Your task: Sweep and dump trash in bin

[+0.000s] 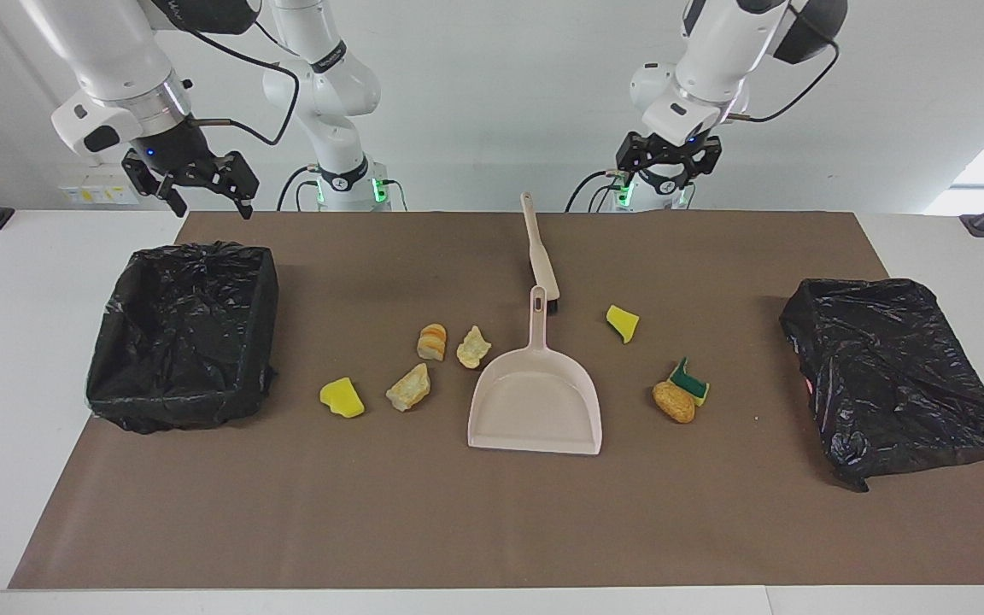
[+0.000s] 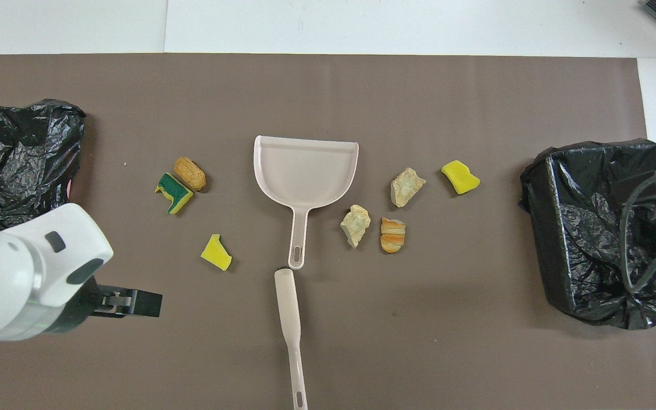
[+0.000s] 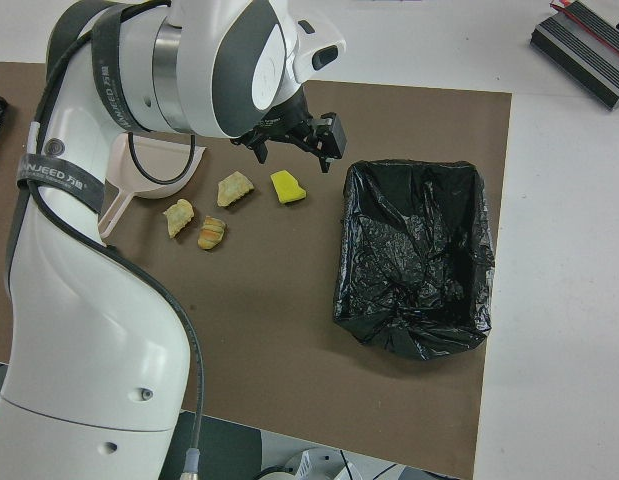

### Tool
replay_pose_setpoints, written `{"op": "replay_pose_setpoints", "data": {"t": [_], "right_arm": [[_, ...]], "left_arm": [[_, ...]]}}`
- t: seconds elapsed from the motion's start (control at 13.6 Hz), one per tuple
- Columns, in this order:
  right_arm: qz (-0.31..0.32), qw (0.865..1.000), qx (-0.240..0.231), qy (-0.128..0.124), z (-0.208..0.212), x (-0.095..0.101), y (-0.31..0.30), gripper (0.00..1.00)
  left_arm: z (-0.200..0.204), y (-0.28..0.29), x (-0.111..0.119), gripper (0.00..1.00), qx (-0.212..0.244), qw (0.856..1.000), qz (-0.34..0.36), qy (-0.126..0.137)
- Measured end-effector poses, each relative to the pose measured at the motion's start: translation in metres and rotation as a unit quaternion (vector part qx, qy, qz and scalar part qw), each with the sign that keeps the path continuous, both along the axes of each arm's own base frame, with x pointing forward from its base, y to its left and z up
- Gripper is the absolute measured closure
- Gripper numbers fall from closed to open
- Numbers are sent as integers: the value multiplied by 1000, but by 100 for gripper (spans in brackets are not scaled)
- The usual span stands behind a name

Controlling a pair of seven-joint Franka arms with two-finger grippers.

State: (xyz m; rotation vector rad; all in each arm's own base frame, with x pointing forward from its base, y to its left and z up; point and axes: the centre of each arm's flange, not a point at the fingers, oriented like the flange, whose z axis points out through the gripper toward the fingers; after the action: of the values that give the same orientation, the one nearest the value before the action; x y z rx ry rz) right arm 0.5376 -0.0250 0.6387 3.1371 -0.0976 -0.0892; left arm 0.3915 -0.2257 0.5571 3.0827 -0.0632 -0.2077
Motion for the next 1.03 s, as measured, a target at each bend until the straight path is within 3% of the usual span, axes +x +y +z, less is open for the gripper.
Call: {"op": "replay_pose_setpoints", "data": {"t": [0.29,0.81,1.03], "right_arm": [[0,1000,0,1,-1,-1,0,0],[0,1000,0,3,-2,-3,0,0],[0,1000,0,4,-3,-4,0,0]], "left_arm": [[-49,-53,-27,0,-10,999,28,-12],[-173,-127,-93,0,17,998,67,0],[-214,-148,-122,0,42,998,49,15]]}}
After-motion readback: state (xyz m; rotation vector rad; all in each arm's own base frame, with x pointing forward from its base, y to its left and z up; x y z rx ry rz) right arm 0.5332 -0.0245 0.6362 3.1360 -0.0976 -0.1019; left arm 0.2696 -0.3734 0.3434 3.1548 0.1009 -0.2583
